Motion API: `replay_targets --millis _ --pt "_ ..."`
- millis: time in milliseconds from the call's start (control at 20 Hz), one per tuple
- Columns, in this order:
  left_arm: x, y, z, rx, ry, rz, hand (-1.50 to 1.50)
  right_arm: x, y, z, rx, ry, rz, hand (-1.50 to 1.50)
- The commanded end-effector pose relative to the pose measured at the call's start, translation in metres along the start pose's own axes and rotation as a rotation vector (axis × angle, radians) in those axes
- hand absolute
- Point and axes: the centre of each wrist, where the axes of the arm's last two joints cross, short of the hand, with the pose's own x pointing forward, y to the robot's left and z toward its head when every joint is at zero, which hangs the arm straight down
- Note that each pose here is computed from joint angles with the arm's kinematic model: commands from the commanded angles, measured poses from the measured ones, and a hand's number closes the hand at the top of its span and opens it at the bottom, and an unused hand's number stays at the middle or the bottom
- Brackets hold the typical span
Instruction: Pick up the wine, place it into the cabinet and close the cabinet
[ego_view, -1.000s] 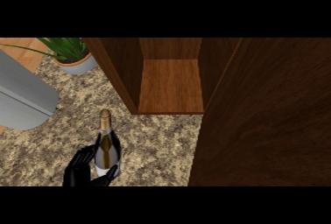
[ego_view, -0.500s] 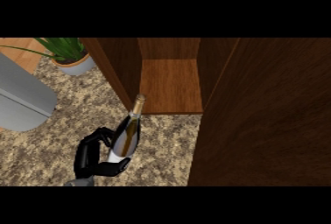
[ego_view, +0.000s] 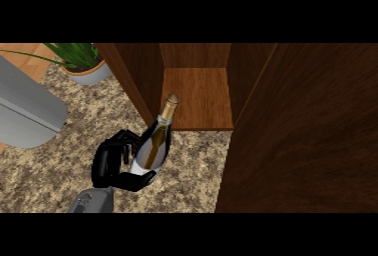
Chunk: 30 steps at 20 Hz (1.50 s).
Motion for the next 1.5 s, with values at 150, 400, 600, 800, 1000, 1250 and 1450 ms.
replay_targets --millis 150,400,600,800,1000,1250,1450 --pt "0.046 -0.032 -0.035 -0.078 -0.027 0.107 1.50 0.005 0.000 0.020 0.068 0.012 -0.041 -1.50" --pt "0.077 -0.080 -0.045 -0.080 -0.024 0.175 1.50 -0.002 -0.007 0.020 0.059 0.003 -0.046 -1.50" --pt "0.120 -0.091 -0.072 -0.085 -0.020 0.185 1.50 0.005 0.002 0.012 0.062 0.007 -0.047 -1.50" --pt "0.154 -0.106 -0.091 -0.061 -0.007 0.189 1.50 -0.003 -0.007 0.011 0.050 0.011 -0.059 -1.50" --pt "0.167 -0.140 -0.117 -0.023 0.011 0.157 1.50 0.007 -0.006 0.024 0.059 0.015 -0.055 -1.50" --pt "0.170 -0.145 -0.152 0.023 0.031 0.131 1.50 -0.003 -0.010 0.025 0.072 0.016 -0.052 -1.50" --pt "0.155 -0.146 -0.162 0.033 0.025 0.098 1.50 0.010 -0.004 0.028 0.088 0.014 -0.036 -1.50"
